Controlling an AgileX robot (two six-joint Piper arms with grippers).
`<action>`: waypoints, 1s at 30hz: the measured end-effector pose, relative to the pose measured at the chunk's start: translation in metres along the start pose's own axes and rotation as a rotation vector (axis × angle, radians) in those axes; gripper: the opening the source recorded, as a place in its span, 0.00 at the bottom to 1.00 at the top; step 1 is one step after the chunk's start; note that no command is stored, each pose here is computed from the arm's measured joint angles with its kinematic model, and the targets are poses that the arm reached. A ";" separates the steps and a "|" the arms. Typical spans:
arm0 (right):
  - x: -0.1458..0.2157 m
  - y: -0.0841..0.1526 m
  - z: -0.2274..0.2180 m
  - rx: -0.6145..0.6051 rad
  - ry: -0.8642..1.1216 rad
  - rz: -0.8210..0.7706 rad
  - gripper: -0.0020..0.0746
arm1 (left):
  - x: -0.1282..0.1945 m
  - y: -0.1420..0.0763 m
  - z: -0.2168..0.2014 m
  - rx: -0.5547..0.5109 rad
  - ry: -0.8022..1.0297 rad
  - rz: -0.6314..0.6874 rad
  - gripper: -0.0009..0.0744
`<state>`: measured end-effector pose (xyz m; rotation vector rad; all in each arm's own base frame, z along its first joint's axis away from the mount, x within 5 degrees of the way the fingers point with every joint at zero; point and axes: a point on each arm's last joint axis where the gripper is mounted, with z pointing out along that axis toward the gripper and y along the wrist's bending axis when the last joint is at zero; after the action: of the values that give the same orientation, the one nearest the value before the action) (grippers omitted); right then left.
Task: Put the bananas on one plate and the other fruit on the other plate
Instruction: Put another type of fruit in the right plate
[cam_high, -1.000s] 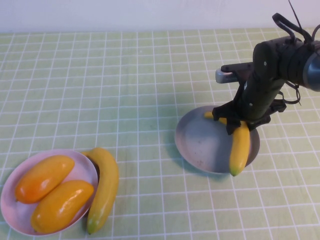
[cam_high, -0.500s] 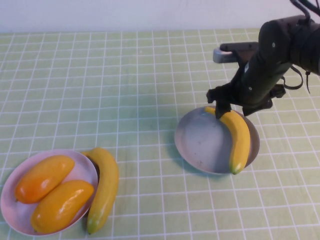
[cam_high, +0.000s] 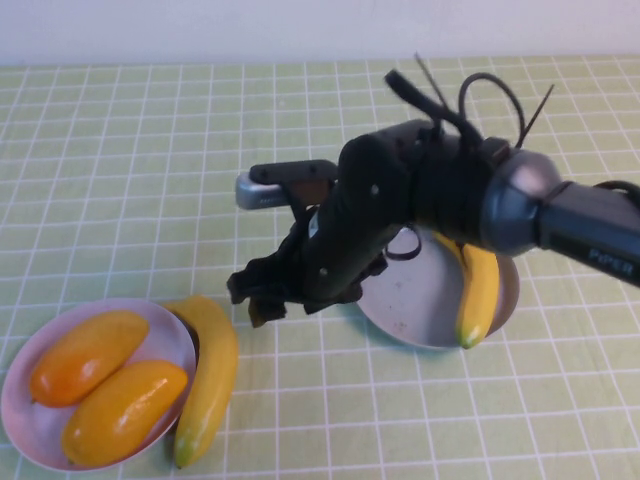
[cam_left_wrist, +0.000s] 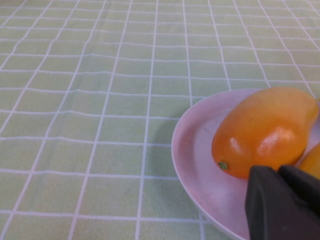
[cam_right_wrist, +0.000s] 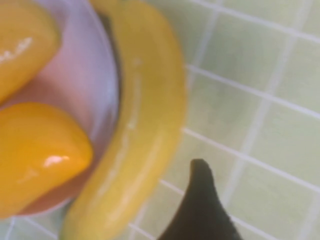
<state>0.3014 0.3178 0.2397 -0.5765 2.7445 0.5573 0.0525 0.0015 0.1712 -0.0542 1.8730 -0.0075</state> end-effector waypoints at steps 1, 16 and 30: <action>0.001 0.004 0.006 -0.005 -0.007 -0.008 0.62 | 0.000 0.000 0.000 0.000 0.000 0.000 0.01; -0.006 0.045 0.057 -0.059 -0.036 -0.077 0.61 | 0.000 0.000 0.000 0.000 0.000 0.000 0.01; -0.002 0.038 0.075 0.025 0.020 -0.140 0.52 | 0.000 0.000 0.000 0.000 0.000 0.000 0.01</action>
<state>0.3014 0.3824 0.1855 -0.7648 2.6994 0.4850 0.0525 0.0015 0.1712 -0.0542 1.8730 -0.0075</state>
